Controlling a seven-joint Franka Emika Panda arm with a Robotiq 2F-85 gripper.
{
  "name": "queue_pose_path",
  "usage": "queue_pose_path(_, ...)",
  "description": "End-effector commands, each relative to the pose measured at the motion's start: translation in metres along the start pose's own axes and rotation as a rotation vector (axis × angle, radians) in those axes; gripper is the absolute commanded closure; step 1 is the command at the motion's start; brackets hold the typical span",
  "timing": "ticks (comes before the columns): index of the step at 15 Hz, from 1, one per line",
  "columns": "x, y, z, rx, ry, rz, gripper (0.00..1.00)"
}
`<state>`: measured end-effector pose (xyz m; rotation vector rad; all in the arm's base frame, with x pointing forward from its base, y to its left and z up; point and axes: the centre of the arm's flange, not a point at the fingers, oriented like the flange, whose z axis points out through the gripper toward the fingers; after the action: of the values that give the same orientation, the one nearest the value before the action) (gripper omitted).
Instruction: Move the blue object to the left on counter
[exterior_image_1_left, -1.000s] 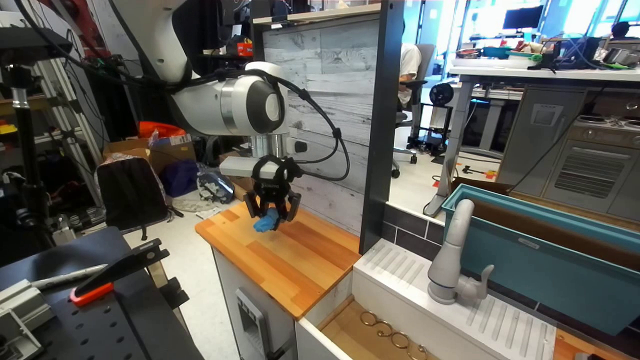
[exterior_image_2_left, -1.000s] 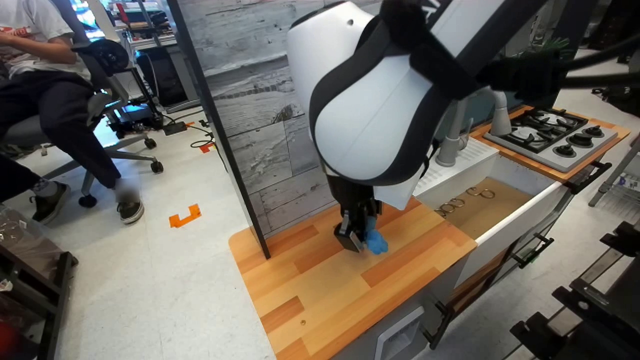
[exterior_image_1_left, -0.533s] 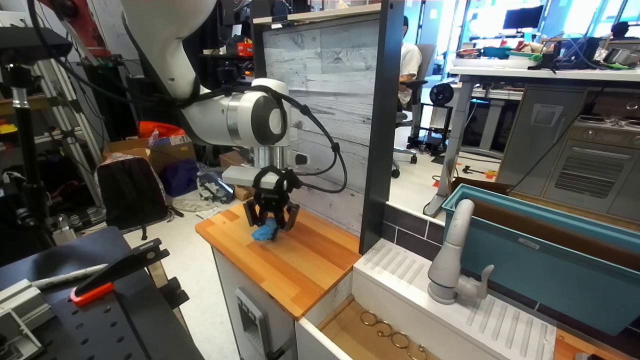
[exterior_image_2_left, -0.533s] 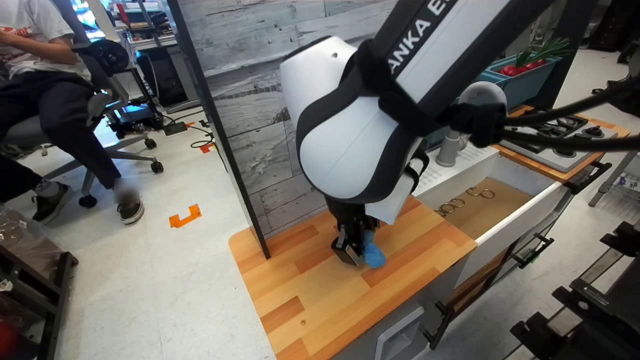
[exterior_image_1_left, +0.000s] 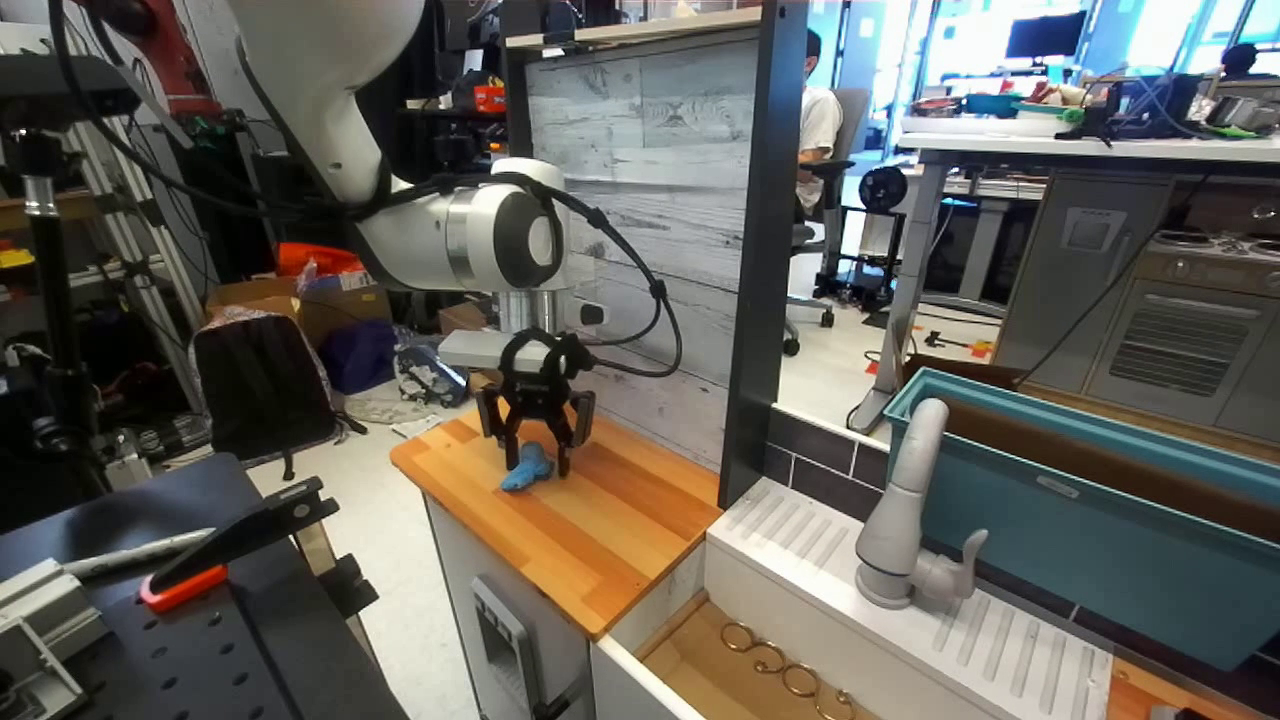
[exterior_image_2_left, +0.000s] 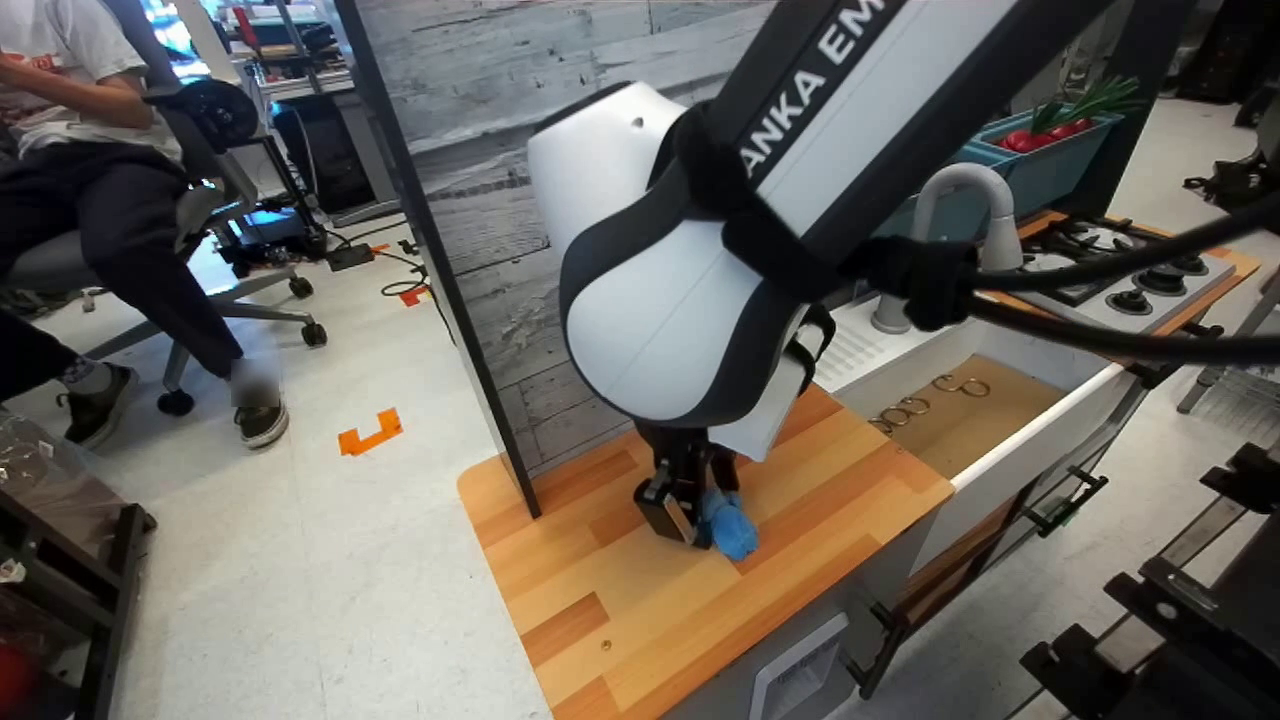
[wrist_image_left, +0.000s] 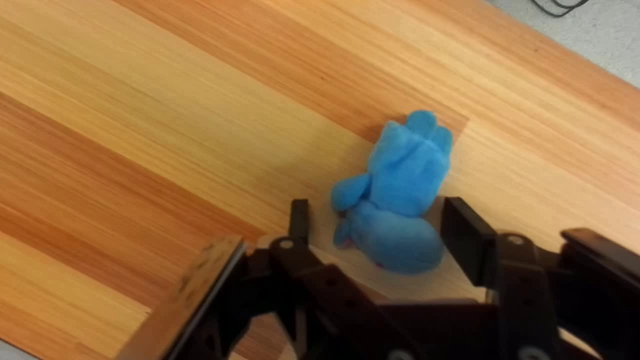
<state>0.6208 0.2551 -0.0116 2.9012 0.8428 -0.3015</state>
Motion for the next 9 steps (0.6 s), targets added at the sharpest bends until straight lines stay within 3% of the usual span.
queue_pose_path(1, -0.006, -0.021, -0.015, -0.064, 0.038, -0.035, 0.01)
queue_pose_path(5, -0.037, -0.039, -0.036, -0.087, 0.102, -0.058, 0.0)
queue_pose_path(9, -0.083, -0.044, -0.063, -0.053, 0.156, 0.007, 0.0)
